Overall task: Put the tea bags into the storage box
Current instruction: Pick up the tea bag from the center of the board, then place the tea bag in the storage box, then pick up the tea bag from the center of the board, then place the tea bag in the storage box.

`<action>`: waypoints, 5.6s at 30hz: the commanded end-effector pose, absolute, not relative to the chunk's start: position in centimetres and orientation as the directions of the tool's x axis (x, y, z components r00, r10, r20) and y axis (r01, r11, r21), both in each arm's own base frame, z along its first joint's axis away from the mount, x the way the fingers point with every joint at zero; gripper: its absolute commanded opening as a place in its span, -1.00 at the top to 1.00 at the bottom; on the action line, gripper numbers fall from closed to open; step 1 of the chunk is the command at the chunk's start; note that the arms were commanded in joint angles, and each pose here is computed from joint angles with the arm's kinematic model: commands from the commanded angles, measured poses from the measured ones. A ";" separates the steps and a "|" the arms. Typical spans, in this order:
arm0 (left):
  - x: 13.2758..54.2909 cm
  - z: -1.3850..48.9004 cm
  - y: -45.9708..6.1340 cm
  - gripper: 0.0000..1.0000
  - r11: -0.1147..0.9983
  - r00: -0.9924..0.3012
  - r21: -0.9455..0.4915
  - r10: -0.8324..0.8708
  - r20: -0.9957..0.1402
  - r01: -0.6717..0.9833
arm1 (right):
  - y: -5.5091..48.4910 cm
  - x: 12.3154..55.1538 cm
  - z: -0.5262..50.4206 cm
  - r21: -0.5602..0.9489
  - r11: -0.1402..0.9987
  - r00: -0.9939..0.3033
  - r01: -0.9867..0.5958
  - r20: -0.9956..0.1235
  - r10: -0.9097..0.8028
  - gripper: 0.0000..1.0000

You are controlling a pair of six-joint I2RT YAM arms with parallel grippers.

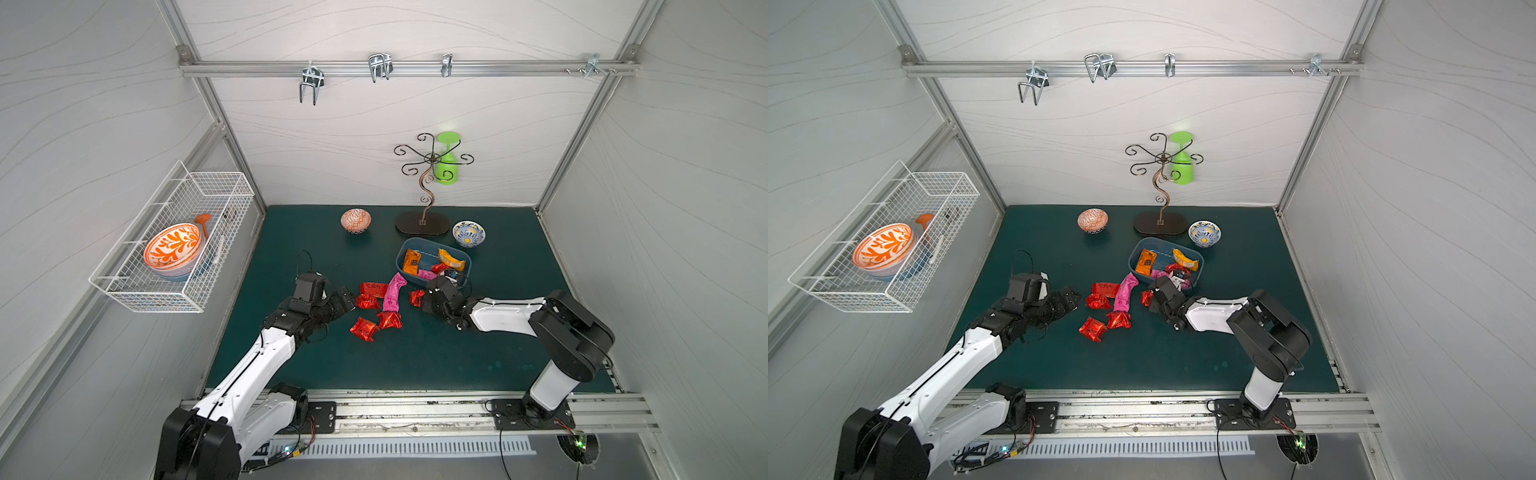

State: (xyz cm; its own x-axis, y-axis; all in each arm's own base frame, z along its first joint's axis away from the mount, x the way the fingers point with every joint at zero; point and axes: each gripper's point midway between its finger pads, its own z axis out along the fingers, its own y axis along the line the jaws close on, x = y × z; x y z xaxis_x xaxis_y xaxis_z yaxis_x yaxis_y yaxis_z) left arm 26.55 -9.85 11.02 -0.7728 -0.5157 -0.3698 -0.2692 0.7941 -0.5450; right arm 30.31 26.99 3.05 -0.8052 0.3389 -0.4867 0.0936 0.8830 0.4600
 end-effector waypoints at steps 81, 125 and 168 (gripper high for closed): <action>27.5 11.7 -10.5 -0.95 0.798 -0.781 -0.555 -0.495 -0.381 -0.235 | 30.1 33.4 15.1 0.407 0.861 -0.861 -0.306 -0.505 -0.068 -0.04; 26.6 11.3 -9.6 -0.95 0.817 -0.770 -0.527 -0.486 -0.413 -0.233 | 38.1 32.4 6.1 0.437 0.882 -0.931 -0.179 -0.365 -0.008 1.00; 27.7 11.9 -10.6 -0.94 0.810 -0.794 -0.537 -0.478 -0.374 -0.235 | 28.6 42.6 15.0 0.719 0.690 -0.861 0.084 -0.297 0.414 1.00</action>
